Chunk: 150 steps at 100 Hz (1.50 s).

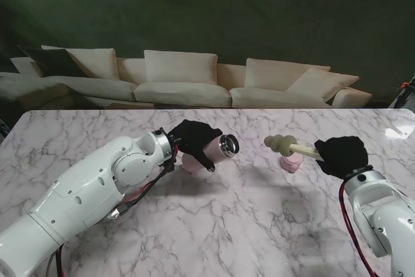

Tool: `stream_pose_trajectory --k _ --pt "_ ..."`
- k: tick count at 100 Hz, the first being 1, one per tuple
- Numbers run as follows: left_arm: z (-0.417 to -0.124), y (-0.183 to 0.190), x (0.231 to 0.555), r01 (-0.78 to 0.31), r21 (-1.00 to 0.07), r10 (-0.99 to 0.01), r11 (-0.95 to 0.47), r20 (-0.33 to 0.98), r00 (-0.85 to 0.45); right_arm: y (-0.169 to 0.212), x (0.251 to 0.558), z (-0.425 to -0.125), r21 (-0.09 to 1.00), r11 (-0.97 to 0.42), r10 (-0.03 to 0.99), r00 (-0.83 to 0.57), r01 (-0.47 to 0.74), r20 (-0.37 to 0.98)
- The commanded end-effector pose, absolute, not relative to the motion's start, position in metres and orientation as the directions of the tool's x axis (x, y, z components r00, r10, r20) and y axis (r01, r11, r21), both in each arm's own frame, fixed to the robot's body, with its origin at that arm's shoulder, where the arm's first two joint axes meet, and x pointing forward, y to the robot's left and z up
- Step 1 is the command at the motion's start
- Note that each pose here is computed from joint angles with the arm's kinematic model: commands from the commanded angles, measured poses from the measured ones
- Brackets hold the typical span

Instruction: Clean the thermos with cup brush

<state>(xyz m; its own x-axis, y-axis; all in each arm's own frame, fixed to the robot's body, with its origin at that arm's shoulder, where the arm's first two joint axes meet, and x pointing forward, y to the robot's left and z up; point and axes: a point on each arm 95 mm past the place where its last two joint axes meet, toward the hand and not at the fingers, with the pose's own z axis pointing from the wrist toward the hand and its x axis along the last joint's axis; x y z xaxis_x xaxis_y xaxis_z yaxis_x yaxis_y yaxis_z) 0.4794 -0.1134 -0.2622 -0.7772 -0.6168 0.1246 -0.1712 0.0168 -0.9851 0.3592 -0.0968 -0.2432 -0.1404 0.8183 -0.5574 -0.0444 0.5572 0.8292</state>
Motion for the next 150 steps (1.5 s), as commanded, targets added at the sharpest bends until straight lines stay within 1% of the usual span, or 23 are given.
stream_pose_trajectory --k 1,26,51,72,84,105,120,129,150 --pt "-0.255 -0.116 0.477 -0.156 -0.988 -0.608 0.002 0.123 -0.784 -0.093 0.351 -0.274 0.836 0.548 0.828 -0.165 0.034 -0.536" --pt "-0.25 -0.115 0.475 -0.132 -0.991 -0.602 -0.029 0.122 -0.789 -0.08 0.348 -0.314 0.829 0.536 0.841 -0.19 0.16 -0.507" --pt "-0.249 -0.115 0.474 -0.129 -0.991 -0.6 -0.026 0.119 -0.791 -0.064 0.356 -0.347 0.802 0.551 0.832 -0.219 0.231 -0.509" --pt "-0.25 -0.115 0.474 -0.134 -0.991 -0.601 -0.026 0.123 -0.789 -0.055 0.355 -0.36 0.8 0.546 0.837 -0.21 0.249 -0.506" --pt "-0.249 -0.114 0.474 -0.133 -0.991 -0.603 -0.028 0.123 -0.788 -0.051 0.352 -0.364 0.801 0.542 0.84 -0.18 0.255 -0.512" --pt "-0.249 -0.114 0.474 -0.133 -0.991 -0.603 -0.024 0.12 -0.789 -0.047 0.346 -0.365 0.801 0.53 0.847 -0.139 0.278 -0.513" --pt "-0.25 -0.114 0.475 -0.135 -0.991 -0.605 -0.02 0.12 -0.787 -0.048 0.344 -0.36 0.82 0.512 0.859 -0.129 0.254 -0.496" --pt "-0.25 -0.114 0.475 -0.137 -0.99 -0.605 -0.018 0.12 -0.787 -0.05 0.342 -0.35 0.849 0.484 0.875 -0.118 0.212 -0.469" --pt "-0.251 -0.115 0.475 -0.14 -0.99 -0.604 -0.016 0.121 -0.788 -0.059 0.341 -0.312 0.905 0.419 0.906 -0.099 0.072 -0.411"
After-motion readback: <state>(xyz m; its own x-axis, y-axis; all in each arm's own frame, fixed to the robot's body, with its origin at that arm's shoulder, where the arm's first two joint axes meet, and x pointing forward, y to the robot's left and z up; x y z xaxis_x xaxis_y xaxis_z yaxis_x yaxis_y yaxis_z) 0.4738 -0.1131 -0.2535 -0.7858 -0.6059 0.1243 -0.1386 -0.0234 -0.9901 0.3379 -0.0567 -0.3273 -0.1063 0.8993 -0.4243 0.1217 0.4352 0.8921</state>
